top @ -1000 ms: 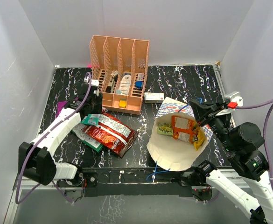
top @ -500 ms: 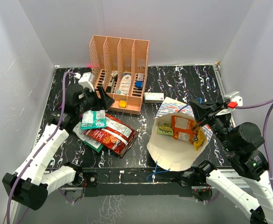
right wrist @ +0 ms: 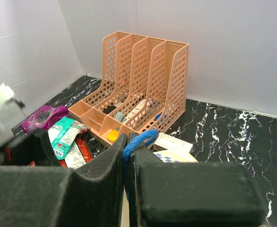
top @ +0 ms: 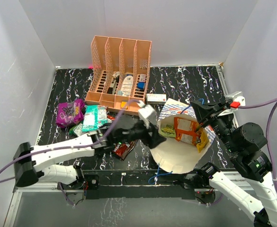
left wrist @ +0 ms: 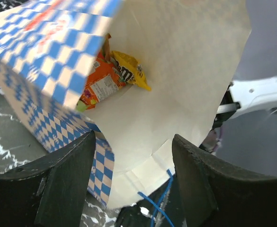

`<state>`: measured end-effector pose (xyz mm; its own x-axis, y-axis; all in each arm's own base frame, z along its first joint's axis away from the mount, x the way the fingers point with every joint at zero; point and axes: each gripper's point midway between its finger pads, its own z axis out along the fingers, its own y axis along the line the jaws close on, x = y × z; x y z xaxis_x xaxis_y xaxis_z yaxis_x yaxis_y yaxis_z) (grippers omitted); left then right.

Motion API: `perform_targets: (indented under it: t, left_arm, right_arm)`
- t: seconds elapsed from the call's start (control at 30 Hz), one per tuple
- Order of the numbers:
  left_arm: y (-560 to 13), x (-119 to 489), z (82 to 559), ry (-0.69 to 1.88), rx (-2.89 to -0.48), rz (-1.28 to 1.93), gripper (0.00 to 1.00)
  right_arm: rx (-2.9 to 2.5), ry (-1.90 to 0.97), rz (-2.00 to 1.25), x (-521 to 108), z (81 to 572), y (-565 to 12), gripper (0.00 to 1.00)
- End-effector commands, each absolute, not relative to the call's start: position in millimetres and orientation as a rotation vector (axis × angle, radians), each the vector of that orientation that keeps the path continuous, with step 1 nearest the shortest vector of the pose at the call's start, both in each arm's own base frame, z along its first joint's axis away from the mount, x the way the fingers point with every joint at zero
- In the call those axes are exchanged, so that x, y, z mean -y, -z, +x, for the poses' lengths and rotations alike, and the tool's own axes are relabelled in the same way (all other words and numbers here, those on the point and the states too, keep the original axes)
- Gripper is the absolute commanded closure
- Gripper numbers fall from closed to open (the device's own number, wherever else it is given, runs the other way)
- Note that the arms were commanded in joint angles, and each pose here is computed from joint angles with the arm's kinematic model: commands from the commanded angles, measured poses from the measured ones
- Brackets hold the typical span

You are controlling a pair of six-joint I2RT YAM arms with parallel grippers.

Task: Take the snacks out of the paper bag
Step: Take out the snack from the paper bag.

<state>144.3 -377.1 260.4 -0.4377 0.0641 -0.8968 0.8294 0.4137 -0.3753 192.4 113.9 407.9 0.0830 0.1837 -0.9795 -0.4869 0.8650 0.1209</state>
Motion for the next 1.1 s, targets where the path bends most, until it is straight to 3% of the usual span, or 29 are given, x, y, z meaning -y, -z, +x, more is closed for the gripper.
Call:
perform_targets:
  t: [0.0, 0.2, 0.33, 0.67, 0.8, 0.93, 1.07]
  left_arm:
    - [-273, 420, 136, 0.909, -1.598, 0.922, 0.37]
    - [-242, 463, 116, 0.721, -1.319, 1.209, 0.35]
    - [-241, 465, 121, 0.613, -1.306, 1.218, 0.35]
    - [-277, 386, 117, 0.726, -1.527, 0.956, 0.34]
    - [-302, 365, 95, 0.882, -1.505, 0.949, 0.33]
    - [-328, 375, 62, 1.045, -1.346, 1.088, 0.34]
    - [-304, 414, 48, 0.939, -1.239, 1.338, 0.34]
  right_arm:
    - [-1.316, -0.536, -0.249, -112, 186, -439, 0.93]
    - [-1.303, -0.536, -0.252, -110, 182, -448, 0.93]
    - [-1.289, -0.531, -0.242, -106, 179, -452, 0.93]
    - [-1.302, -0.527, -0.26, -112, 186, -445, 0.93]
    - [-1.305, -0.53, -0.269, -115, 188, -443, 0.93]
    - [-1.3, -0.542, -0.274, -117, 188, -444, 0.93]
    - [-1.296, -0.553, -0.268, -117, 185, -444, 0.93]
